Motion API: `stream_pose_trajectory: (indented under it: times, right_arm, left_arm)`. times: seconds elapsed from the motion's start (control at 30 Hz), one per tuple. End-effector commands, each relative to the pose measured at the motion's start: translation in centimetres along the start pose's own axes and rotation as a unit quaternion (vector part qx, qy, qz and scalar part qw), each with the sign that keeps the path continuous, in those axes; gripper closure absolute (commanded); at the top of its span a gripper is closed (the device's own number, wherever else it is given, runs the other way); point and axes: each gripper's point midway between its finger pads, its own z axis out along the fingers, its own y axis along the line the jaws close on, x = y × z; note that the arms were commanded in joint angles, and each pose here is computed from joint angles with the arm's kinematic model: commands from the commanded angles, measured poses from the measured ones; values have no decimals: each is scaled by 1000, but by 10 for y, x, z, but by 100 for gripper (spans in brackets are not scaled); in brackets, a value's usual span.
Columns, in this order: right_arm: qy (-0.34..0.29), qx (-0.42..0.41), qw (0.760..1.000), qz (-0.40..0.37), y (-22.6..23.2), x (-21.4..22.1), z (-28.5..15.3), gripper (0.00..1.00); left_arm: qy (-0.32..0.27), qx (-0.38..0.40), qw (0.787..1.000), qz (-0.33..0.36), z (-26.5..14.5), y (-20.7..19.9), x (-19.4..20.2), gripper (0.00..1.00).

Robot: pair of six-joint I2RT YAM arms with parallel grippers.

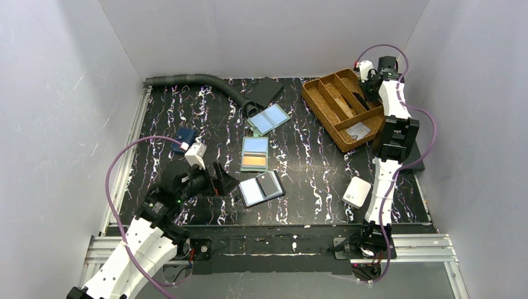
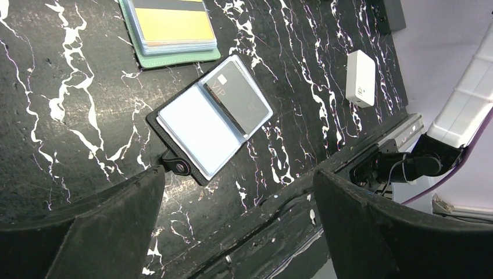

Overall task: Take the credit cards out of the card holder
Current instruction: Place the credit card in the storage box, then remove the credit card from the card holder.

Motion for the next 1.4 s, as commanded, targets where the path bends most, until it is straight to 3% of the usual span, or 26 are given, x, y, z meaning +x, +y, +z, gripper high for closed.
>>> stream_pose_trajectory:
  times: [0.0, 0.23, 0.5, 0.63, 0.83, 0.97, 1.1, 1.23, 1.37]
  right_arm:
    - [-39, 48, 998, 16, -29, -21, -12, 78]
    - [-85, -2, 996, 22, -12, -42, -45, 72]
    - [-156, -113, 981, 39, 53, -66, -131, 65]
    - [-198, -193, 960, 51, 109, -61, -177, 63]
    - [-249, -342, 901, 95, 202, -39, -230, 61]
    - [-223, -440, 862, 119, 263, -22, -237, 61]
    - [-175, -510, 837, 92, 334, -10, -235, 62]
    - [-150, -525, 835, 65, 384, -4, -231, 60]
    - [-147, -529, 828, 116, 411, 3, -231, 59]
  left_arm:
    - [0, -4, 1000, -4, 3, 3, 1, 2]
    - [-2, 27, 999, -39, 15, 0, 9, 2]
    - [29, 87, 988, -125, 40, -16, 19, 2]
    - [73, 86, 982, -148, 48, -22, 22, 2]
    - [90, 86, 980, -157, 54, -28, 22, 4]
    - [91, 82, 980, -157, 58, -30, 23, 6]
    - [99, 79, 980, -155, 64, -32, 25, 7]
    - [94, 76, 981, -155, 72, -35, 27, 8]
    - [88, 70, 981, -161, 79, -36, 33, 8]
